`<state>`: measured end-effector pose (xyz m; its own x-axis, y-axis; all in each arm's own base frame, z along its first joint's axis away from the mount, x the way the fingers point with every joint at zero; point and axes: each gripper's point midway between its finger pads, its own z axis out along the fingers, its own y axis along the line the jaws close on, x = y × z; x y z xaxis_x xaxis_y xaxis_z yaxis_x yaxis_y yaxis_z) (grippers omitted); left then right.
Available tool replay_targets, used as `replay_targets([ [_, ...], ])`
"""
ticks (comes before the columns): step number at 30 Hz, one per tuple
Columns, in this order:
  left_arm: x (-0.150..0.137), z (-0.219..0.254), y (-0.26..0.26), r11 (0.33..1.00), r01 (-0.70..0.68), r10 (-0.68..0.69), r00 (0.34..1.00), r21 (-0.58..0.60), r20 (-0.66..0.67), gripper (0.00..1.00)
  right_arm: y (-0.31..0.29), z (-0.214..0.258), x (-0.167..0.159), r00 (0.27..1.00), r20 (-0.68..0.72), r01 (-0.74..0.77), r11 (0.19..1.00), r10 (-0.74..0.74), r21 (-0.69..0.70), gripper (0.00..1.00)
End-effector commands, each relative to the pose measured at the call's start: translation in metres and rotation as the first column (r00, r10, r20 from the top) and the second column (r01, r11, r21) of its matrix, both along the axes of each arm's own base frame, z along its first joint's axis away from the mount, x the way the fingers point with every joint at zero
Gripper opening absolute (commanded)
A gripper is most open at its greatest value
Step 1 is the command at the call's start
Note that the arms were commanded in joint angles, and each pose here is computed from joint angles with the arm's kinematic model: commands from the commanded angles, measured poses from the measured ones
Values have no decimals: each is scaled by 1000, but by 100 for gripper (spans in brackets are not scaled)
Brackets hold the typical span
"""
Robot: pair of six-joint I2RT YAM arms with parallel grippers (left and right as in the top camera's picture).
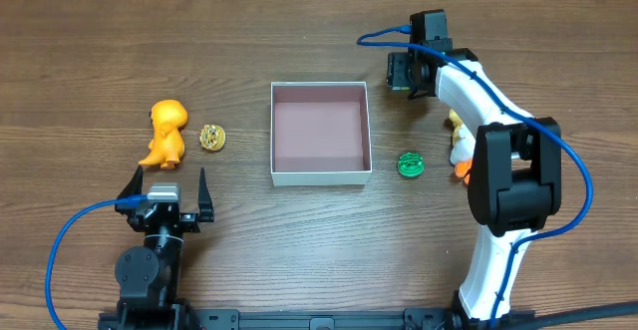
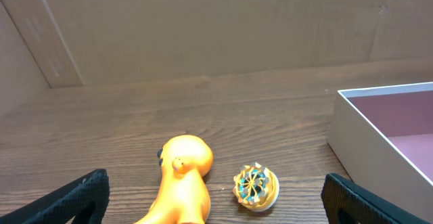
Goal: Pack container
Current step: 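Lower the right gripper over the Rubik's cube and close on it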
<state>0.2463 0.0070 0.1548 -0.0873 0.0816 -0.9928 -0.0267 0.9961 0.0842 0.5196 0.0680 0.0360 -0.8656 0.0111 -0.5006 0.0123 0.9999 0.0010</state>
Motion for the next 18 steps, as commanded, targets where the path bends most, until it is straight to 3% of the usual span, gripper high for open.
replay_targets([
  [1, 0, 0, -1, 1000, 8, -8, 1000, -10, 2, 100, -1, 4, 5, 1000, 16, 5, 1000, -5, -4, 69],
  [11, 0, 0, -1, 1000, 8, -8, 1000, -10, 2, 100, -1, 5, 5, 1000, 17, 6, 1000, -5, -4, 45],
  [18, 0, 0, -1, 1000, 8, -8, 1000, -10, 2, 100, 0, 14, 11, 999, 33, 5, 1000, -5, -2, 44],
])
